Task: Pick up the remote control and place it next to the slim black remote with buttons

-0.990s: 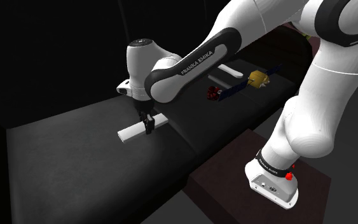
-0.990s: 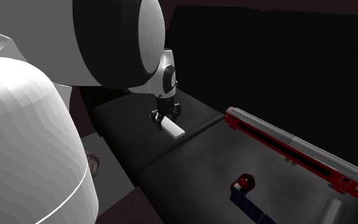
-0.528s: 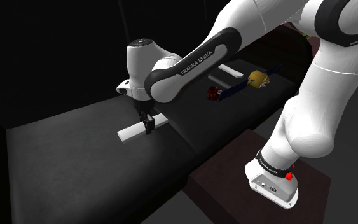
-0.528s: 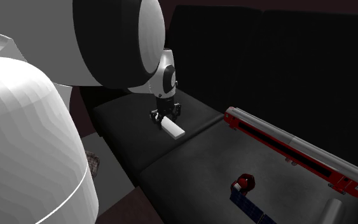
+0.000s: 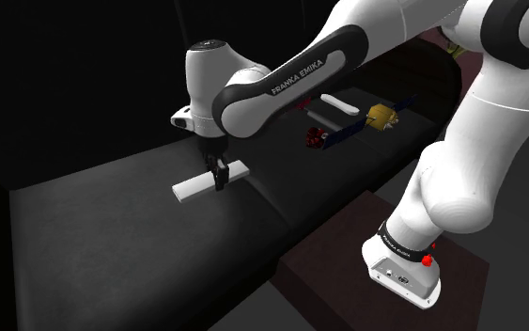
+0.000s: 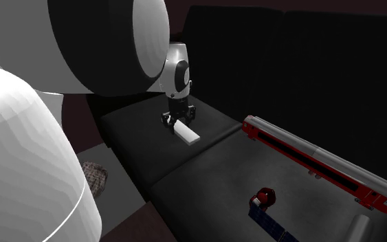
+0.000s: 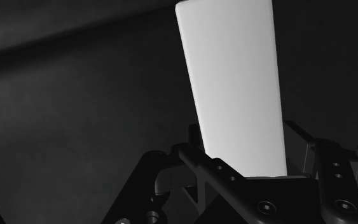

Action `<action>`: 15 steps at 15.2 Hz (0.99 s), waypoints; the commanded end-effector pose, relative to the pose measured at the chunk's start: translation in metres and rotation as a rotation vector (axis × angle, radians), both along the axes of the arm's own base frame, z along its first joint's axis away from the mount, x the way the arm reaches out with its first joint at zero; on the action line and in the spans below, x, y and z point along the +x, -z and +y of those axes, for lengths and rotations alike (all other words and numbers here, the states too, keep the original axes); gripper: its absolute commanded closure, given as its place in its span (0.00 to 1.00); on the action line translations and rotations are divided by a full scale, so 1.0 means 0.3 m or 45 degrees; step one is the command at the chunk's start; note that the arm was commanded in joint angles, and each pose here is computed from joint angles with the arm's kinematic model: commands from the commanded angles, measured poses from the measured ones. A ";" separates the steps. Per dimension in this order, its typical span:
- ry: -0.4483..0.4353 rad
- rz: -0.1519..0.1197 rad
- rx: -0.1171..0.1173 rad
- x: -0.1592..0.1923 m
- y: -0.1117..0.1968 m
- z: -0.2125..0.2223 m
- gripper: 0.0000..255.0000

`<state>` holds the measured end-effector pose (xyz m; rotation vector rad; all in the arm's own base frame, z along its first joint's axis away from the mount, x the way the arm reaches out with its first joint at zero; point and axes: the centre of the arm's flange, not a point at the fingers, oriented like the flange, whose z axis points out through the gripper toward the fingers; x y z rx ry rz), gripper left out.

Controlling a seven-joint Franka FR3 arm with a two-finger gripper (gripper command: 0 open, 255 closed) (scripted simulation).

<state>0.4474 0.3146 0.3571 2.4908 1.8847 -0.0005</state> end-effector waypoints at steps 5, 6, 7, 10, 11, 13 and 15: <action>0.000 0.000 0.000 0.002 -0.108 0.001 1.00; 0.000 0.000 0.000 0.002 -0.125 0.001 1.00; 0.000 0.000 0.000 0.002 -0.143 0.001 1.00; 0.000 0.000 0.000 0.002 -0.196 0.001 1.00; 0.000 0.000 0.000 0.002 -0.204 0.001 1.00; 0.000 0.000 0.000 0.009 -0.205 -0.086 1.00; 0.000 0.000 0.000 0.016 -0.207 -0.174 1.00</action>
